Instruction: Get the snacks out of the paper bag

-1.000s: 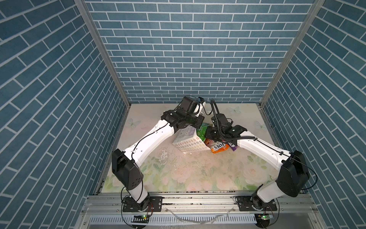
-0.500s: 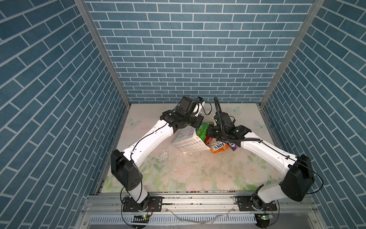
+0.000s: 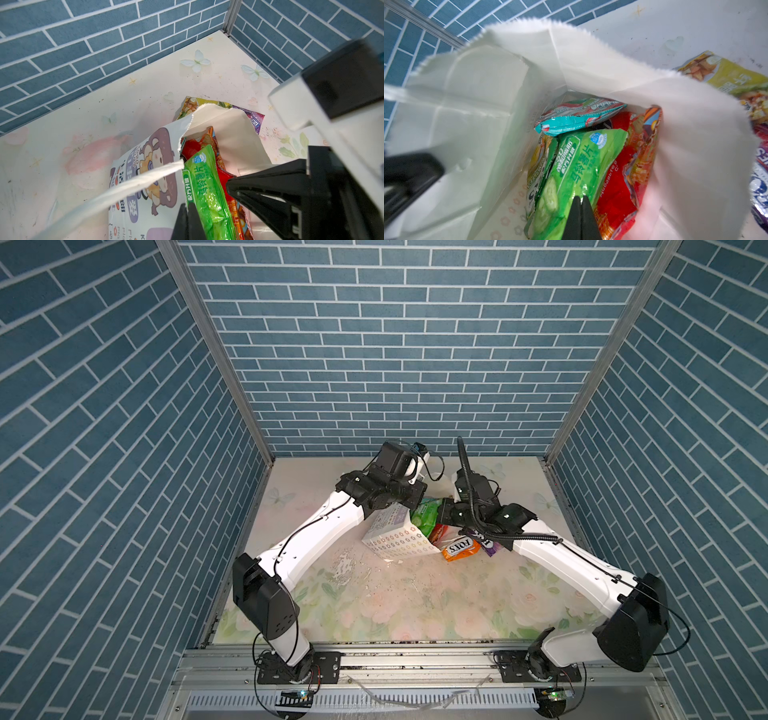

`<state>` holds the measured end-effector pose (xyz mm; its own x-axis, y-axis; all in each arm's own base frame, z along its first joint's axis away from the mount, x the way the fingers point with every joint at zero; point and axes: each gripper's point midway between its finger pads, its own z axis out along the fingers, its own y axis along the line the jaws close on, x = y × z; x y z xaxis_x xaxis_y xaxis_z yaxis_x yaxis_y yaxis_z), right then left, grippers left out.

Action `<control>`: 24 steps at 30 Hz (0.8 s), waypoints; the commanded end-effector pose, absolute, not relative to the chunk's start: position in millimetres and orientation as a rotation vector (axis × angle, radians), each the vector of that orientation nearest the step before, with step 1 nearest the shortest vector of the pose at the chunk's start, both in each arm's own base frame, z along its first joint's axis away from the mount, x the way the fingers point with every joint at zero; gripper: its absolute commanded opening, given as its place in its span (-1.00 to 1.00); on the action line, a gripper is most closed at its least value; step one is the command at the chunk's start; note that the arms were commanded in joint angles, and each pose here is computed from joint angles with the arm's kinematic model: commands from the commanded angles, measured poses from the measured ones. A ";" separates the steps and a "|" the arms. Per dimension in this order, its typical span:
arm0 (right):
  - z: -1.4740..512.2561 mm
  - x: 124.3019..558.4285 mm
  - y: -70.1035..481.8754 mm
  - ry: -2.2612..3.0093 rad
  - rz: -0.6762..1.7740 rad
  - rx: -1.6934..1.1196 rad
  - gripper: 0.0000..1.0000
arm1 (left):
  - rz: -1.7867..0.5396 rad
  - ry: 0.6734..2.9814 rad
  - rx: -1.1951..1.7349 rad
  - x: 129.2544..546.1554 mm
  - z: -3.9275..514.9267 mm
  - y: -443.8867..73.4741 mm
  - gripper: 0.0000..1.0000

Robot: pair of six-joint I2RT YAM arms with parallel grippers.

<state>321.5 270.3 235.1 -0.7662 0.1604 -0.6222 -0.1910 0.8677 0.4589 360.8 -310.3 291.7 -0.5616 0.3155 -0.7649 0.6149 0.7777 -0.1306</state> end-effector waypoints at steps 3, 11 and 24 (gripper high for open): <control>277.2 326.0 264.3 2.228 0.660 -0.072 -1.00 | -0.476 2.147 0.680 362.6 307.2 -302.3 -1.00; 264.9 321.9 265.1 2.316 0.663 -0.066 -0.48 | -0.474 2.146 0.682 362.0 307.6 -302.3 -1.00; 211.4 312.1 295.3 2.534 0.779 -0.071 -0.31 | -0.469 2.142 0.679 362.1 310.2 -301.1 -1.00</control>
